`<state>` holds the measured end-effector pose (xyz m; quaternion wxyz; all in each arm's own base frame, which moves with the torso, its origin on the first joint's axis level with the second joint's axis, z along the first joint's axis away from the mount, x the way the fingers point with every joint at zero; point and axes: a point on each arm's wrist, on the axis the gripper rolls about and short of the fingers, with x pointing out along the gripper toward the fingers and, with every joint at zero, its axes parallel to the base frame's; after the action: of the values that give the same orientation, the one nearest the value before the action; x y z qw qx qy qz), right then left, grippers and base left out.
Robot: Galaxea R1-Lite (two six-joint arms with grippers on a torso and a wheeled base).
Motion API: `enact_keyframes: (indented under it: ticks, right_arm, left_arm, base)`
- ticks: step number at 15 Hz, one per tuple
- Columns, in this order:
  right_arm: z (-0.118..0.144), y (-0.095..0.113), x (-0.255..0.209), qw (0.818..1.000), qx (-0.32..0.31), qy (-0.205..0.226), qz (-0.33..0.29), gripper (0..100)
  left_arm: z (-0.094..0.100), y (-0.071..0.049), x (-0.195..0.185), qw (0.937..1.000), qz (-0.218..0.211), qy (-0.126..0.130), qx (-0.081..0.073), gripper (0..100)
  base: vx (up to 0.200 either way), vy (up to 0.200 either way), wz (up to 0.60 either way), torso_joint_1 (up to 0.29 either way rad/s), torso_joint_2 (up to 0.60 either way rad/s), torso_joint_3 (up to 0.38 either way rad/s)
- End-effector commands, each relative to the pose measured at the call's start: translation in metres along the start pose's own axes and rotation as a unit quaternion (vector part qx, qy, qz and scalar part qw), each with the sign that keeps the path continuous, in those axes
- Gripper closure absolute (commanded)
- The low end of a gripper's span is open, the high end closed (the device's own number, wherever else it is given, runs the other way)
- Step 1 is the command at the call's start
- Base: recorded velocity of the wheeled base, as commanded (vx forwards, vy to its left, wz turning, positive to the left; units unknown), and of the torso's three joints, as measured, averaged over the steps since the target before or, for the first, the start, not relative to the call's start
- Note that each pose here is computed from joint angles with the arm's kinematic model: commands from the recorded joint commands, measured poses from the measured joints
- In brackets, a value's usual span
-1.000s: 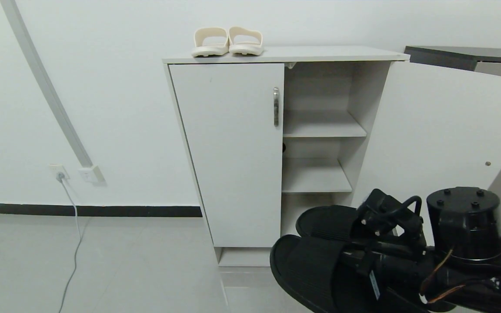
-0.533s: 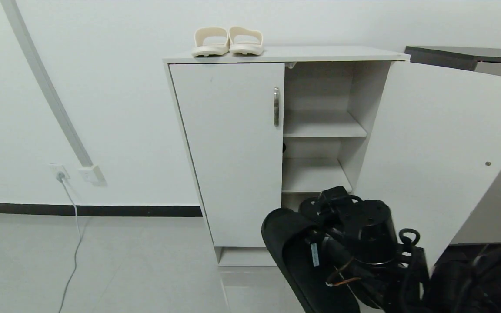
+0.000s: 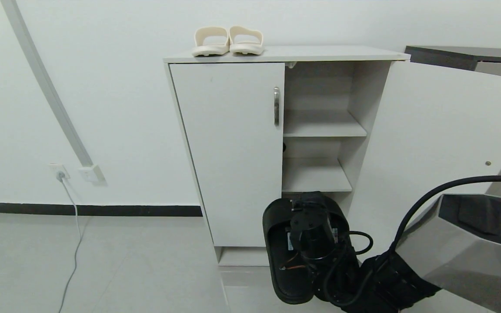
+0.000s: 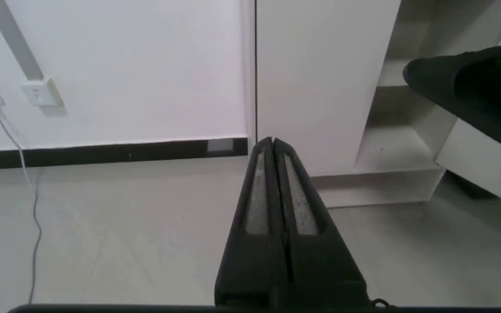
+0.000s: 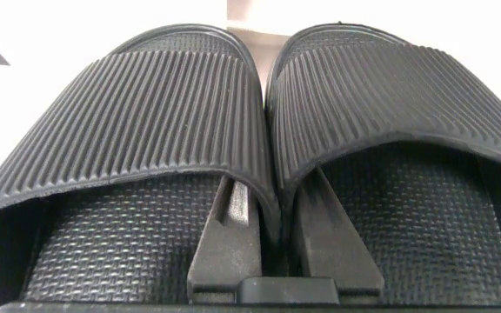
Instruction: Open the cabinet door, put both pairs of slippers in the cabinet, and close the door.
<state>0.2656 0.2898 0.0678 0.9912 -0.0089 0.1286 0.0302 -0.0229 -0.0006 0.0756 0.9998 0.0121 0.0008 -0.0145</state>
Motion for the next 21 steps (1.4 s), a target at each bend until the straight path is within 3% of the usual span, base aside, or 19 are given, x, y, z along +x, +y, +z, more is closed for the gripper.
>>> enact_keyframes:
  ticks: [1,5,21]
  right_arm:
    - [-0.008,0.002,0.004,1.000,-0.007,0.007,-0.002,100]
    - [-0.013,0.000,0.010,1.000,-0.009,0.011,-0.008,100]
    - [-0.036,-0.021,0.057,0.998,-0.003,0.021,-0.059,100]
  left_arm:
    - [0.000,0.000,0.000,1.0000,0.000,0.001,0.000,100]
    - [0.000,0.000,0.000,1.0000,0.000,0.001,-0.001,100]
    - [0.000,0.000,0.000,1.0000,0.000,0.001,-0.002,100]
  base:
    - [0.000,-0.200,0.00,0.002,0.00,0.002]
    - [0.000,-0.200,0.00,0.001,0.00,0.002]
    - [0.000,0.000,0.00,0.000,0.00,0.000]
